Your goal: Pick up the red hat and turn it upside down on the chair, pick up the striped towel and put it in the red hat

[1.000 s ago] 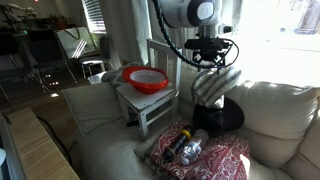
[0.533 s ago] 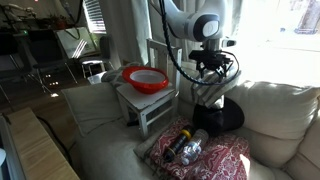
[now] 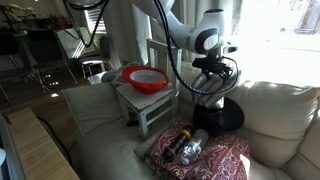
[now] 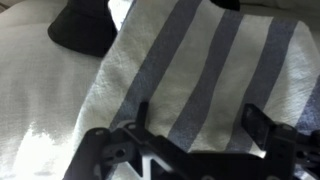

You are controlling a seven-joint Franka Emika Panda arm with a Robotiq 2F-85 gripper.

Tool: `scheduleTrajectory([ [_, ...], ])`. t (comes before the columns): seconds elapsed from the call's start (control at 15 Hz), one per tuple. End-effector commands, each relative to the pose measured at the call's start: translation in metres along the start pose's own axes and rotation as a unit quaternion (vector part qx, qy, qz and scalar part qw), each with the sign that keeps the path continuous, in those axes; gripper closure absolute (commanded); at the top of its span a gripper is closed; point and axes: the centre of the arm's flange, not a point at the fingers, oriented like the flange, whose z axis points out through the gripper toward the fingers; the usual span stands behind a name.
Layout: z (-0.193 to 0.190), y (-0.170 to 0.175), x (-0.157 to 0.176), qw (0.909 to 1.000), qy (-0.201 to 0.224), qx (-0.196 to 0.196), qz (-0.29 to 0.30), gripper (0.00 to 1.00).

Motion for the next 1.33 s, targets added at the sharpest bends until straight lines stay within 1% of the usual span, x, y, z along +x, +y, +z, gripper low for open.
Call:
scheduleTrajectory([
  [0.0, 0.035, 0.008, 0.015, 0.9995, 0.019, -0.007, 0.022, 0.37],
  [0.07, 0.035, 0.008, 0.015, 0.9995, 0.019, -0.008, 0.023, 0.47],
  [0.2, 0.032, 0.009, 0.016, 0.9995, 0.016, -0.011, 0.025, 0.62],
  [0.33, 0.025, 0.013, 0.017, 0.9994, 0.01, -0.02, 0.026, 0.75],
  [0.4, 0.02, 0.016, 0.017, 0.9995, 0.001, -0.017, 0.028, 0.84],
  [0.47, 0.016, 0.018, 0.017, 0.9995, -0.01, -0.01, 0.028, 0.9],
  [0.53, 0.012, 0.02, 0.017, 0.9993, -0.023, 0.002, 0.028, 0.99],
  [0.67, 0.004, 0.024, 0.016, 0.9979, -0.048, 0.027, 0.034, 1.0],
  [0.8, -0.006, 0.028, 0.016, 0.997, -0.053, 0.032, 0.047, 0.99],
  [1.07, -0.051, 0.035, 0.014, 0.9963, -0.046, 0.054, 0.049, 0.99],
  [1.27, -0.091, 0.04, 0.017, 0.9946, -0.037, 0.083, 0.05, 0.99],
])
